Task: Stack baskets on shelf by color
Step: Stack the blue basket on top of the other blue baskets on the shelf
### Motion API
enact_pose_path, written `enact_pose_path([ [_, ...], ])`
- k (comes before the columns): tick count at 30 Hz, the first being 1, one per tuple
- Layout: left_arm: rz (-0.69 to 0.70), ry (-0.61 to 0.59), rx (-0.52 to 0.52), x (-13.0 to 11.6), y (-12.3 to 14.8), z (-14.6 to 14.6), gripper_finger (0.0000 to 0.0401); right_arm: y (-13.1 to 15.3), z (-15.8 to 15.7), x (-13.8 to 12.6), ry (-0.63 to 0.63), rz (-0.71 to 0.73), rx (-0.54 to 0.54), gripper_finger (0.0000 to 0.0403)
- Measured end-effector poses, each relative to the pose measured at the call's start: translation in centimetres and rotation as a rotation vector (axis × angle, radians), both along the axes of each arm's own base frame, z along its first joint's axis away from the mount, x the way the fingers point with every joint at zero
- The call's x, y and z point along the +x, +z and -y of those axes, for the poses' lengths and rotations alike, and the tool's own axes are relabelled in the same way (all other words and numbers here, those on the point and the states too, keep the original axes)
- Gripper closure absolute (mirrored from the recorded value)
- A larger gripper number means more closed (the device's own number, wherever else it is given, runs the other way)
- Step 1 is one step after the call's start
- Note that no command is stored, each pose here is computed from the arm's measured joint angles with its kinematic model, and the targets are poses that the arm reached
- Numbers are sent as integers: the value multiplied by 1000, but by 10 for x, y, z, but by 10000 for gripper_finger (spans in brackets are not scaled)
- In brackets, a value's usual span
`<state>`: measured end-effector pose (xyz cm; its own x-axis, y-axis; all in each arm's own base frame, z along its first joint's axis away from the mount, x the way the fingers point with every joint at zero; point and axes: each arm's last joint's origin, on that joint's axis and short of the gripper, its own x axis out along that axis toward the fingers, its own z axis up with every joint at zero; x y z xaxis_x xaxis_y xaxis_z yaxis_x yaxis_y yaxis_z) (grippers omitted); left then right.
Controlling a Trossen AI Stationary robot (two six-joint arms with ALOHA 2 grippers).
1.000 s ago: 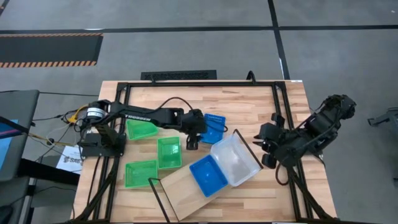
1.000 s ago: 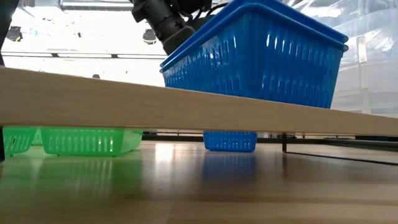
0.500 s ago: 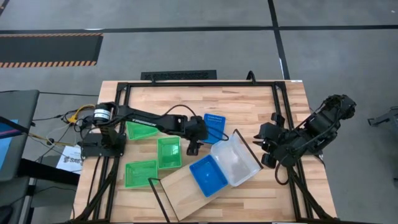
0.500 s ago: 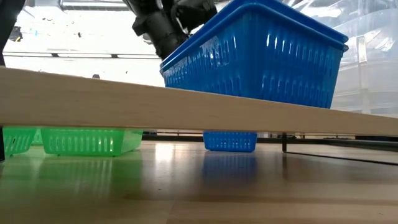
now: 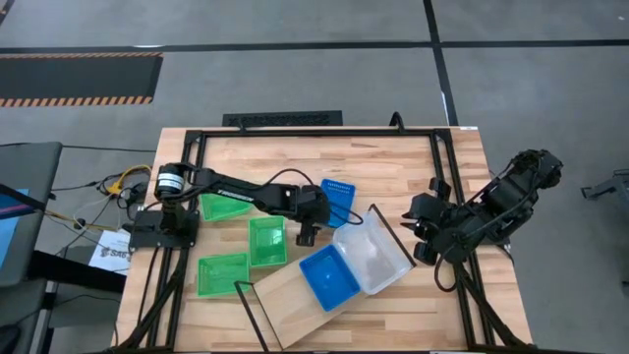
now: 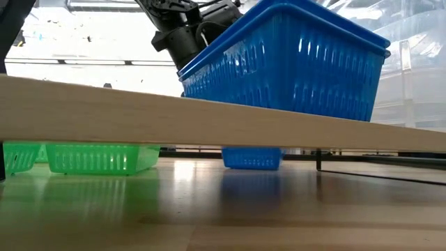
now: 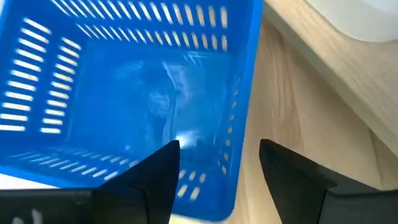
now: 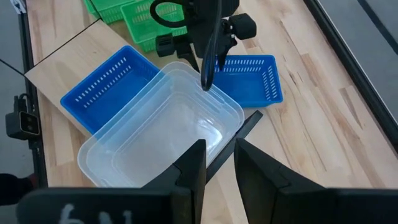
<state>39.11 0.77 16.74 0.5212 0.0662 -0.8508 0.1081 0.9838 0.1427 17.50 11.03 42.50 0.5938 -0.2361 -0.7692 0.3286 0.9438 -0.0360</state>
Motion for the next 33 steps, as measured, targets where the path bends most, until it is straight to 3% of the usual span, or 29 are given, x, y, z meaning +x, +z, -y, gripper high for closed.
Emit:
enact_pose_path([
  [5,-6,-15,26,0,0,-4,227,0,0,0,0,-4,-2,297],
  [16,-25,-13,23,-2,-1,-10,389,-1,1,-1,0,-13,-8,297],
  [25,-72,117,9,-4,9,-11,400,-1,1,-1,0,-16,-11,297],
  [33,-118,323,53,-2,59,-3,401,-1,1,-1,6,-18,-15,297],
])
